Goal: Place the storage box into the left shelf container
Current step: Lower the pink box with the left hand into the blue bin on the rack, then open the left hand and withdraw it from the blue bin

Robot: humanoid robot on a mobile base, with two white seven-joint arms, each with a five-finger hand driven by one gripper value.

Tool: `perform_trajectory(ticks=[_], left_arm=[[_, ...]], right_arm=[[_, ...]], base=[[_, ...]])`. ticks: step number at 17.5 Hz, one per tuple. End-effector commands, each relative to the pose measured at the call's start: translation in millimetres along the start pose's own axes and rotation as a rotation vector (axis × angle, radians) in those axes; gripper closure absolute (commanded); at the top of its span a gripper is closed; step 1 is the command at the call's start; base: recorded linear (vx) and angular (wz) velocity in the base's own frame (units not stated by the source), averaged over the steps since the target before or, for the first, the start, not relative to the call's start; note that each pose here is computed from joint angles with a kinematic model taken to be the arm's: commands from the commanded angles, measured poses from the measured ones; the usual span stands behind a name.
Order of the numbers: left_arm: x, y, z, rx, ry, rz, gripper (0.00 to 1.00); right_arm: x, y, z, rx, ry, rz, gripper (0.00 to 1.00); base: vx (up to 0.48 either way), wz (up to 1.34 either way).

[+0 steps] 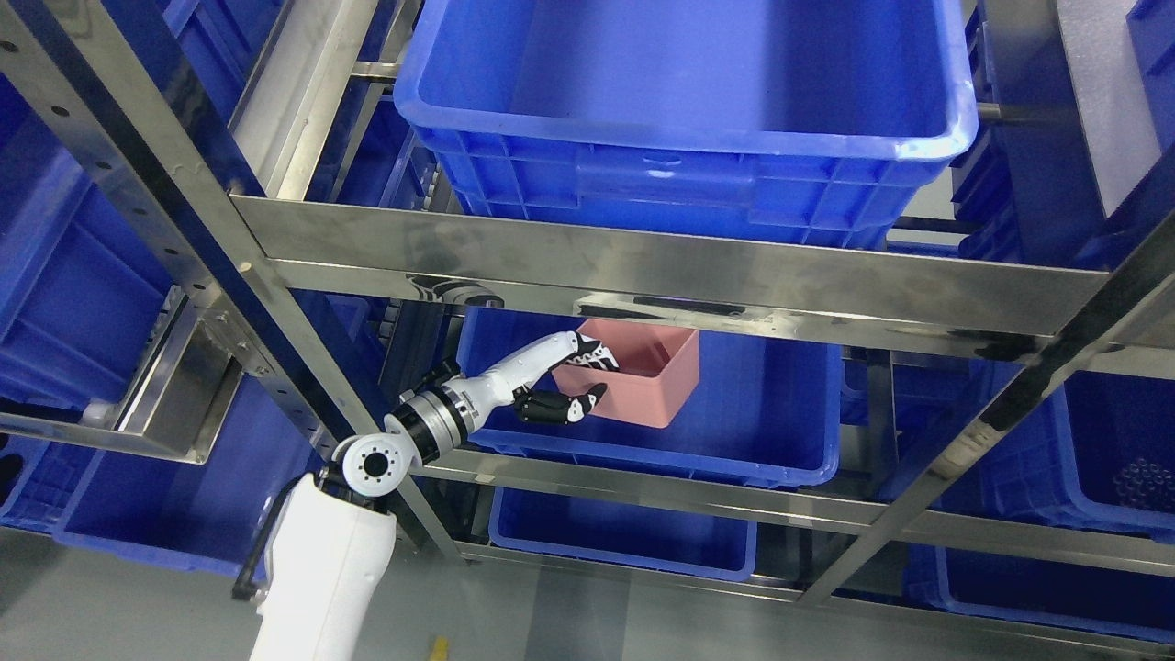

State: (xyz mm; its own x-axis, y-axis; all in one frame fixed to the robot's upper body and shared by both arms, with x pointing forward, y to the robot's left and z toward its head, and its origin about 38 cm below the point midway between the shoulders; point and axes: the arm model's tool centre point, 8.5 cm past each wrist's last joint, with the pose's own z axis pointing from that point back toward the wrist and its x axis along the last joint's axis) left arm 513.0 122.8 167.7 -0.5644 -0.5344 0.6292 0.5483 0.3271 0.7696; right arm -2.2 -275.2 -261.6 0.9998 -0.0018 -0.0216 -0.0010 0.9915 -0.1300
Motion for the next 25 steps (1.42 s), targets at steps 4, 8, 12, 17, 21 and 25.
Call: perform_trajectory(ticks=[4, 8, 12, 17, 21, 25], left_arm=[[-53.3, -26.5, -2.7, -0.130, 0.193, -0.038, 0.72], [-39.3, -6.7, -5.6, 0.007, 0.125, -0.036, 0.32], [-3.2, 46.4, 0.1, 0.385, -0.110, 0.276, 0.12], [16.5, 45.9, 38.7, 0.784, -0.192, 0.549, 0.05], [33.3, -6.3, 73.1, 0.801, -0.205, 0.647, 0.01], [38.8, -41.7, 100.0, 0.820, -0.217, 0.669, 0.00]], right_arm=[[0.1, -11.3, -0.6, -0.017, -0.008, -0.004, 0.00], [0.1, -11.3, -0.6, -0.017, -0.008, -0.004, 0.00], [0.1, -11.3, -0.6, -0.017, -0.008, -0.004, 0.00], [0.1, -11.3, -0.6, -0.017, -0.008, -0.004, 0.00], [0.1, -11.3, -0.6, -0.017, -0.008, -0.004, 0.00], [0.1, -11.3, -0.6, -0.017, -0.008, -0.004, 0.00]], base=[[-0.003, 0.02], [0.000, 0.00], [0.000, 0.00], [0.000, 0.00], [0.000, 0.00], [0.000, 0.00]])
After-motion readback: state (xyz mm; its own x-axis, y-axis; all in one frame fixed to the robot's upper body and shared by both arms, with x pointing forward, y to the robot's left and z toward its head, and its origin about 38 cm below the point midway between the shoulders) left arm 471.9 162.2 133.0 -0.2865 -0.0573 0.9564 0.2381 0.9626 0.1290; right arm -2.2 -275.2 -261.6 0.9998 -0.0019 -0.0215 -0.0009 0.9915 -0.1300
